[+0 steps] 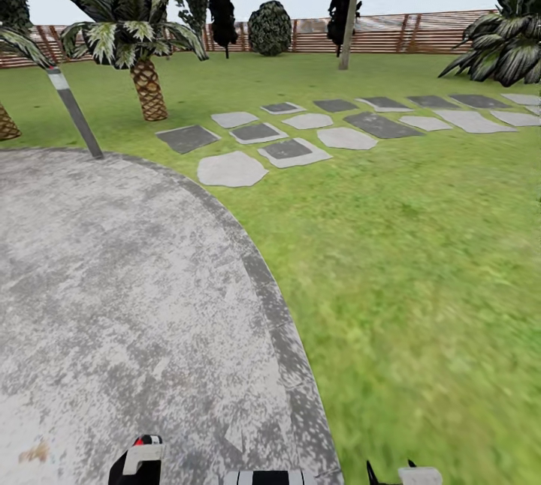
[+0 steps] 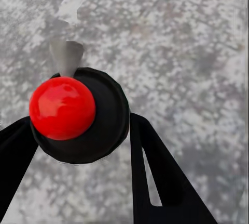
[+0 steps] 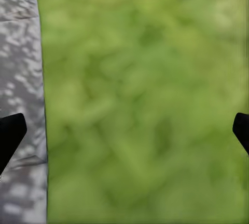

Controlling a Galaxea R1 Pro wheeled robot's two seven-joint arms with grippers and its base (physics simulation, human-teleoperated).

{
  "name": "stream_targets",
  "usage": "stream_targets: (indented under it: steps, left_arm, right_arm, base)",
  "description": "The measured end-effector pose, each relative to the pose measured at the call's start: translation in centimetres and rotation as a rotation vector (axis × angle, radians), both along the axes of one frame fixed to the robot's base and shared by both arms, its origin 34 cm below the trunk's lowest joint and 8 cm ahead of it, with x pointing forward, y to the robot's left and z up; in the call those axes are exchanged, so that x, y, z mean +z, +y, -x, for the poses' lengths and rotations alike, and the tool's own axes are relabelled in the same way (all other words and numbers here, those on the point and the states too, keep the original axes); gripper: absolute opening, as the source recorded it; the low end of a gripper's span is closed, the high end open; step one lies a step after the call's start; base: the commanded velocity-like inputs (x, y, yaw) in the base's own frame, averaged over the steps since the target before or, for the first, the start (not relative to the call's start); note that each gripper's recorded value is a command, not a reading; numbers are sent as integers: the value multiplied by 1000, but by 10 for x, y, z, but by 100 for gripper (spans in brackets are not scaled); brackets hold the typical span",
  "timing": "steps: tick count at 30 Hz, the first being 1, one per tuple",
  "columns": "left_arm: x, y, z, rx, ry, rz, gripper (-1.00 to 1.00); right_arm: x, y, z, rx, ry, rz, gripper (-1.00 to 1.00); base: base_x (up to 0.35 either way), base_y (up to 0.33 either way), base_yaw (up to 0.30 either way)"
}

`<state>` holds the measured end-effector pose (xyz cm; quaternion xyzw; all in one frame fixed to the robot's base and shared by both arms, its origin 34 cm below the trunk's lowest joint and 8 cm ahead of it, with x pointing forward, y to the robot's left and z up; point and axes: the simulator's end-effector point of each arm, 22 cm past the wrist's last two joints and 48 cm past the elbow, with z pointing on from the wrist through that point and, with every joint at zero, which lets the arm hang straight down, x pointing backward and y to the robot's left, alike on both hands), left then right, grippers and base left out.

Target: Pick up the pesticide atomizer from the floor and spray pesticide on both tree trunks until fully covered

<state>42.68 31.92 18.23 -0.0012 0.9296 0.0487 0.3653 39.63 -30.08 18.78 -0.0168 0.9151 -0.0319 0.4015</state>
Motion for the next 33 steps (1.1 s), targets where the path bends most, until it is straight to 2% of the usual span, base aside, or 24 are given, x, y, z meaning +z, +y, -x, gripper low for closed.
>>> stream_targets:
  steps: [19, 33]
  left_arm:
    - [39, -2, -30, 1, -101, 2, -100]
    - [78, -1, -44, 0, -122, 2, -100]
  right_arm:
    - [32, 0, -23, -5, -85, -2, 100]
    - [70, 0, -38, -5, -106, -2, 100]
  base:
    - [0, 0, 0]
    - [0, 0, 0]
